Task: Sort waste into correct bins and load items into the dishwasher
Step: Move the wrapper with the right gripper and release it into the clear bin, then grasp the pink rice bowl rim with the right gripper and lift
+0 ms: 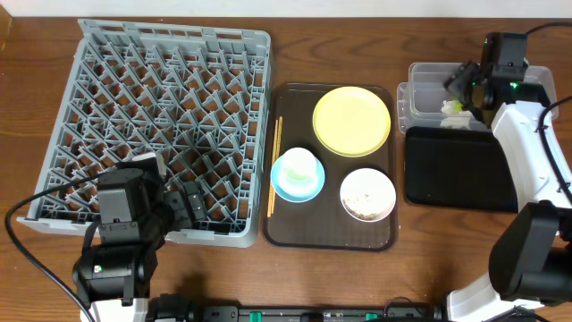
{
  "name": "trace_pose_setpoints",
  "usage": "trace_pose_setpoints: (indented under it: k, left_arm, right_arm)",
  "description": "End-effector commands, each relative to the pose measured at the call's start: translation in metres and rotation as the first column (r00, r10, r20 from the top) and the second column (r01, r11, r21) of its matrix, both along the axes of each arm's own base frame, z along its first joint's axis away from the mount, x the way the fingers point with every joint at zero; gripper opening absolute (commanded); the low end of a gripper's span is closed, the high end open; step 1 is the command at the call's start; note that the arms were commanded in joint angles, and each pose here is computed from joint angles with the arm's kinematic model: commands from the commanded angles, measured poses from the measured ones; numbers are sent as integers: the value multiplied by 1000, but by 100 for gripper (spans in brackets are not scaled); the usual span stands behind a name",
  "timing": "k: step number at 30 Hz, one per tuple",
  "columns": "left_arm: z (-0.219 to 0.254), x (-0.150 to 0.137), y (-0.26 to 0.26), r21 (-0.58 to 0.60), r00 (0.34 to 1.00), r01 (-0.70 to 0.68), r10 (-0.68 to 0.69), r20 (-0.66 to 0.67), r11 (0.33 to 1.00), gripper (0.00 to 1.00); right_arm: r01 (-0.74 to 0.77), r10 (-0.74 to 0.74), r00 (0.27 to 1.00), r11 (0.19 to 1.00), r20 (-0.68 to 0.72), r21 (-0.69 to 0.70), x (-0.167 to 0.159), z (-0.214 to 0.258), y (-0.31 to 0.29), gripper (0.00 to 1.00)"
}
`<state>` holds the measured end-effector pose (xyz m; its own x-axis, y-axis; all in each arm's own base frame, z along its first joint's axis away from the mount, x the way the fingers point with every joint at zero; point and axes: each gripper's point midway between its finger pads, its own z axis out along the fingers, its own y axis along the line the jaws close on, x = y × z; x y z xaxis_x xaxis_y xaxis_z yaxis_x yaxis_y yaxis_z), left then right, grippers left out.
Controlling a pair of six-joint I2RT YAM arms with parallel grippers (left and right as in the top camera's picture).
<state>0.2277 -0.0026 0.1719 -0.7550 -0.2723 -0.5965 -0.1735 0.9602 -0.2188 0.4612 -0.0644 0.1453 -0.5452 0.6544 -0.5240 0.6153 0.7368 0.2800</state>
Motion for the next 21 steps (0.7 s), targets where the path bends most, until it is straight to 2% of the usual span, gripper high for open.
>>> trace_pose_setpoints:
  k: [1, 5, 9, 12, 16, 21]
  left_arm:
    - [9, 2, -3, -11, 1000, 7, -7, 21, 1000, 94]
    - [9, 2, -3, -11, 1000, 7, -7, 21, 1000, 94]
    - [9, 2, -3, -11, 1000, 7, -7, 21, 1000, 94]
    - [9, 2, -3, -11, 1000, 7, -7, 21, 1000, 94]
    - [8, 2, -3, -11, 1000, 7, -7, 21, 1000, 94]
    - [8, 2, -3, -11, 1000, 7, -7, 21, 1000, 94]
  right_arm:
    - [-95, 95, 995, 995, 27, 14, 2, 10, 12, 83]
    - [-235, 233, 968, 972, 98, 7, -2, 43, 30, 86]
    - [-486, 482, 867, 874, 123, 4, -29, 72, 69, 90]
    - [-647, 644, 761, 762, 70, 17, -64, 74, 99, 91]
    - [-728, 735, 676, 678, -58, 102, -108, 58, 127, 89]
    - [-839, 856, 486, 513, -175, 181, -155, 33, 169, 88]
